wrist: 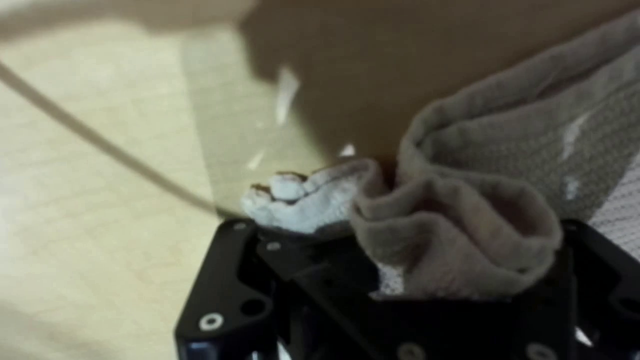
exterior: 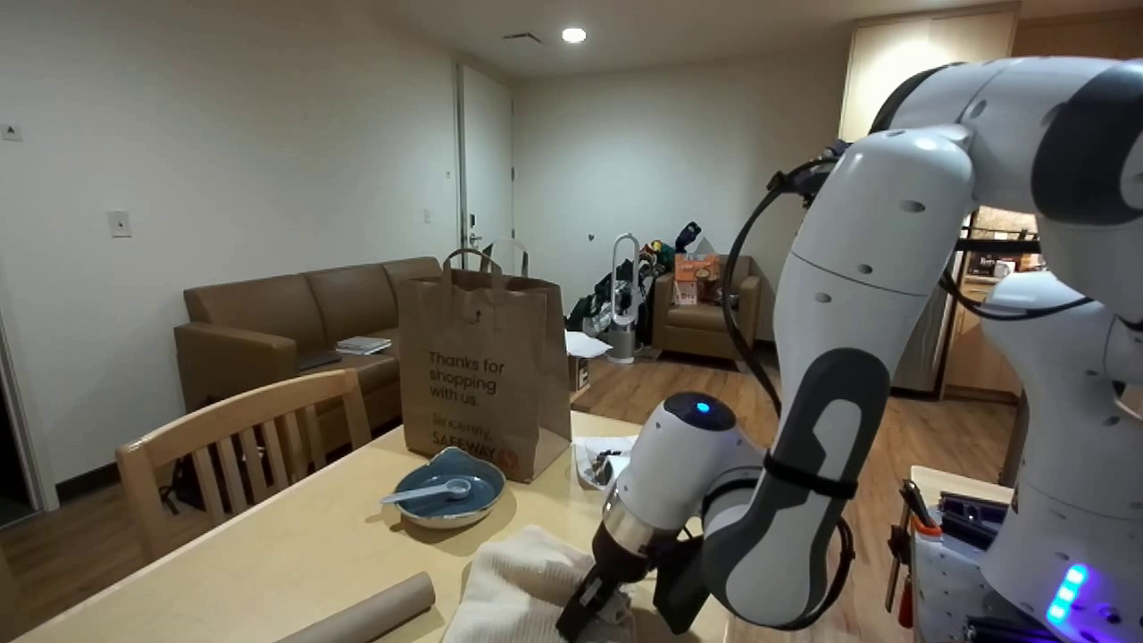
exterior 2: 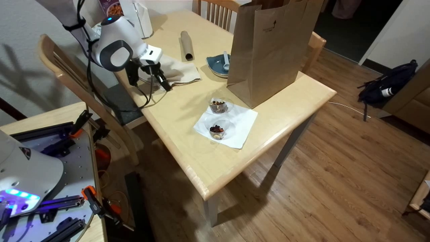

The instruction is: Wipe the table with the towel

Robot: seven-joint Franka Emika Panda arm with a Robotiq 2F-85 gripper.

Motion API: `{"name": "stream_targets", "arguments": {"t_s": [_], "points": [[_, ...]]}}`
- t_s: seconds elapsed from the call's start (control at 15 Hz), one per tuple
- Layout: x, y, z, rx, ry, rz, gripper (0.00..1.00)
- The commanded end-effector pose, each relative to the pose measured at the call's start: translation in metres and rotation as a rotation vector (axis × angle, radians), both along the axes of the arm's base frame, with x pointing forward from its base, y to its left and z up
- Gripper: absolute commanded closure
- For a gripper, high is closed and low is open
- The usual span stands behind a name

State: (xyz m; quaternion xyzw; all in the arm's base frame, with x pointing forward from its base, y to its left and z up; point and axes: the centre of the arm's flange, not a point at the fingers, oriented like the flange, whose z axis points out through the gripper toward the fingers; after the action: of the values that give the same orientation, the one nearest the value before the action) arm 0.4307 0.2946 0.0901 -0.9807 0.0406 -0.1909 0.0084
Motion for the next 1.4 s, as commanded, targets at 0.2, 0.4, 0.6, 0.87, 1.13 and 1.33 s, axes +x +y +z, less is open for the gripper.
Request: {"name": "stream_targets", "arguments": {"t_s": [0.2,0.4,0.6,0.87,1.13,1.33], "points": [[-0.03,0.023,-0.045,0.062,-0.034,-0.287,0.97],[-0.016,-0.047,-0.005,0.1,-0.046,-0.358,0.72],[-0.009,-0.058,-0.005,0.1,-0.021,-0.408,0.57],[-0.001,-0.081,-0.001,0.102,-0.004,-0.47,0.31],[-0.001,-0.082,0.002,0.092,0.004,-0.471,0.05],[-0.004,-0.076,0.016,0.071,0.015,-0.484,0.0]]}}
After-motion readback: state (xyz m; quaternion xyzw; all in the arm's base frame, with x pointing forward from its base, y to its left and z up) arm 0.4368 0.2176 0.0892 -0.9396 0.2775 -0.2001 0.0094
